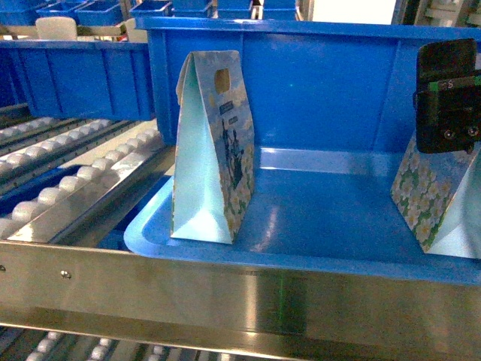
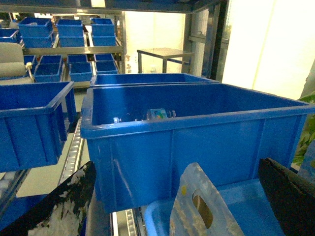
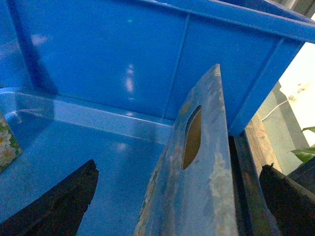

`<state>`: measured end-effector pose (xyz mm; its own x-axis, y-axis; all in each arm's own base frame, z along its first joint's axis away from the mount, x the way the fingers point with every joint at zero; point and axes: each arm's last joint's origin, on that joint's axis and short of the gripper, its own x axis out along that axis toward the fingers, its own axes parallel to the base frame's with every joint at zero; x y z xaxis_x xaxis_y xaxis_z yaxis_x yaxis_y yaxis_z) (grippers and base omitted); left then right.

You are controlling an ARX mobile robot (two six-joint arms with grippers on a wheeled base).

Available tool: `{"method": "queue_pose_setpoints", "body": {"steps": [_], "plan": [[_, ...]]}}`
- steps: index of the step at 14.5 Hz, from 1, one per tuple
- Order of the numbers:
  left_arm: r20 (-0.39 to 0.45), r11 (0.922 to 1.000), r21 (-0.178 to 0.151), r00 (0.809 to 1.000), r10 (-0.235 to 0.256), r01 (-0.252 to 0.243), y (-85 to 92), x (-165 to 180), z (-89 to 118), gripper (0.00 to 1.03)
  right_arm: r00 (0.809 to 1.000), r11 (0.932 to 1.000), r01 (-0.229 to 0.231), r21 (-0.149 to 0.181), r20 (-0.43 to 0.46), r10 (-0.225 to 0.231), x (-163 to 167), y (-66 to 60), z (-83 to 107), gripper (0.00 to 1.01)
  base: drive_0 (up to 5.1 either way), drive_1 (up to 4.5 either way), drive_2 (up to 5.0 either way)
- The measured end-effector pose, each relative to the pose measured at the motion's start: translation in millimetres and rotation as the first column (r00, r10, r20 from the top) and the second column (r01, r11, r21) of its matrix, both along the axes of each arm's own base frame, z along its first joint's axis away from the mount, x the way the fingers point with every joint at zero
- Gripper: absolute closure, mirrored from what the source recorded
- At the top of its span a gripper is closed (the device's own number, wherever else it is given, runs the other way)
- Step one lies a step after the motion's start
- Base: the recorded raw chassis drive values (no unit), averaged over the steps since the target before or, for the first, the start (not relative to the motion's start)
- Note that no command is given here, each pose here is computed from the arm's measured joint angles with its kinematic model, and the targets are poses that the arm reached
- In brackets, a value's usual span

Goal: Move flower gift bag to table near conveyor

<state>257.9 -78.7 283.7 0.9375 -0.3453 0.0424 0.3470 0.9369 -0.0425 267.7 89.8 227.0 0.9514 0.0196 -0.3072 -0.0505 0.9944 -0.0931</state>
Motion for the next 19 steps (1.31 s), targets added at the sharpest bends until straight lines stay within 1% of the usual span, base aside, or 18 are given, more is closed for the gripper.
{"method": "queue_pose_setpoints", "body": {"steps": [2, 5, 9, 10, 11, 12, 13, 14, 17, 18, 19], "plan": [[0.0, 1.0, 0.0, 1.0, 0.0, 0.0, 0.1, 0, 0, 0.05, 1.0, 1.0, -0.003, 0.007, -0.008, 0.003, 0, 1.7, -1.5, 0.04, 0.0, 0.0, 0.0], [0.0, 1.0, 0.0, 1.0, 0.0, 0.0, 0.0, 0, 0, 0.05, 1.0, 0.9999, 0.009, 0.009, -0.008, -0.009, 0, 1.4, -1.6, 0.19, 0.0, 0.0, 0.0], [0.0, 1.0, 0.0, 1.0, 0.0, 0.0, 0.0, 0, 0, 0.05, 1.0, 0.9998, 0.017, 0.007, -0.018, -0.017, -1, 2.3, -2.6, 0.56, 0.0, 0.0, 0.0], [0.0, 1.0, 0.0, 1.0, 0.0, 0.0, 0.0, 0, 0, 0.05, 1.0, 0.9998, 0.019, 0.008, -0.019, -0.019, -1, 2.2, -2.8, 0.63, 0.0, 0.0, 0.0], [0.0, 1.0, 0.0, 1.0, 0.0, 0.0, 0.1, 0, 0, 0.05, 1.0, 0.9998, 0.02, 0.009, -0.019, -0.019, -1, 2.1, -2.7, 0.76, 0.0, 0.0, 0.0], [0.0, 1.0, 0.0, 1.0, 0.0, 0.0, 0.0, 0, 0, 0.05, 1.0, 0.9997, 0.022, 0.009, -0.019, -0.022, -1, 1.9, -2.8, 0.85, 0.0, 0.0, 0.0], [0.0, 1.0, 0.0, 1.0, 0.0, 0.0, 0.0, 0, 0, 0.05, 1.0, 0.9997, 0.023, 0.012, -0.02, -0.023, -1, 1.8, -2.8, 0.94, 0.0, 0.0, 0.0], [0.0, 1.0, 0.0, 1.0, 0.0, 0.0, 0.0, 0, 0, 0.05, 1.0, 0.9996, 0.022, 0.016, -0.016, -0.022, -1, 1.4, -2.9, 0.99, 0.0, 0.0, 0.0], [0.0, 1.0, 0.0, 1.0, 0.0, 0.0, 0.1, 0, 0, 0.05, 1.0, 0.9991, 0.028, 0.032, -0.01, -0.028, -1, -5.6, -3.3, 0.99, 0.0, 0.0, 0.0], [0.0, 1.0, 0.0, 1.0, 0.0, 0.0, 0.0, 0, 0, 0.05, 0.999, 0.9977, 0.033, 0.058, 0.013, -0.034, -2, -12.5, 1.6, 0.99, 0.0, 0.0, 0.0], [0.0, 1.0, 0.0, 1.0, 0.0, 0.0, 0.1, 0, 0, 0.05, 0.998, 0.996, 0.02, 0.087, 0.057, -0.025, -9, -18.8, 15.7, 0.99, 0.0, 0.0, 0.0]]}}
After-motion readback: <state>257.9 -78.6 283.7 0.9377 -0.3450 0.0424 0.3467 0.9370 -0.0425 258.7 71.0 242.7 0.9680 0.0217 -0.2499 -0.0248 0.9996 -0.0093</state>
